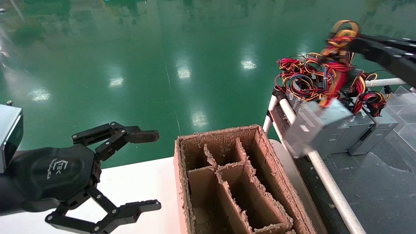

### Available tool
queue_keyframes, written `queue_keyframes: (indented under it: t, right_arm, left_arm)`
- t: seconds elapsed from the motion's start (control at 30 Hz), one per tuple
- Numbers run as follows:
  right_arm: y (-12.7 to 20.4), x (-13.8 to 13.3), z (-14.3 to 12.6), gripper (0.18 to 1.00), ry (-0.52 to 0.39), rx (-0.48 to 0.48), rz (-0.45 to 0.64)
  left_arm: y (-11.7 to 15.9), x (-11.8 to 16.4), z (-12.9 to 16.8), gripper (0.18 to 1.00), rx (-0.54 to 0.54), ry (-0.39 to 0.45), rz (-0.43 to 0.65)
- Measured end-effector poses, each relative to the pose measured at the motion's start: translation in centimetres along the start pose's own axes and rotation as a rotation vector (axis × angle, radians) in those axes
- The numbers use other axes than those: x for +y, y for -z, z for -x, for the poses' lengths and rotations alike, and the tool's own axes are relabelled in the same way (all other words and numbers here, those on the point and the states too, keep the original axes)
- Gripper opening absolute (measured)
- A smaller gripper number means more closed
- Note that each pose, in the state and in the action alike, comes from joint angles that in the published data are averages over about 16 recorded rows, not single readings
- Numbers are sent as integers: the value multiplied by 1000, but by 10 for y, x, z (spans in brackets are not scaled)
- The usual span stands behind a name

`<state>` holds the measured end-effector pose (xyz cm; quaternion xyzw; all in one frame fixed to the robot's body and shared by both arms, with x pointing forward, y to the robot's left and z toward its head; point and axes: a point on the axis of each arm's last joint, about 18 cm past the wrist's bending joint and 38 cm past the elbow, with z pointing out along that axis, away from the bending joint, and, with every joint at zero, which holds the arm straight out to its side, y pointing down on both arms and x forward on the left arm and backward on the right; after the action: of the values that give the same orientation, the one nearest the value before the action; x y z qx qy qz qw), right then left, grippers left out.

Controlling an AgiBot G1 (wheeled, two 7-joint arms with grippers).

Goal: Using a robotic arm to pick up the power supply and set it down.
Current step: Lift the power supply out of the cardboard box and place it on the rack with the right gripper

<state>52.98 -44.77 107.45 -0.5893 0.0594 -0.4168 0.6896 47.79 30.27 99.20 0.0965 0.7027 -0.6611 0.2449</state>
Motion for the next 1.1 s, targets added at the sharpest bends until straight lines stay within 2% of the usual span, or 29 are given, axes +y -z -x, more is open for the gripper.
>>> queue_keyframes:
  t: [0.23, 0.47, 0.8, 1.1]
  right_arm:
    - [47, 4, -8, 224, -11, 111, 25]
    - [78, 6, -12, 224, -13, 181, 38]
    - [100, 10, -13, 223, -10, 234, 67]
    - [107, 24, -15, 223, -26, 265, 100]
  left_arm:
    - [0, 0, 0, 1001, 0, 0, 0]
    - [0, 0, 0, 1001, 0, 0, 0]
    - [0, 0, 0, 1001, 0, 0, 0]
    - [0, 0, 0, 1001, 0, 0, 0]
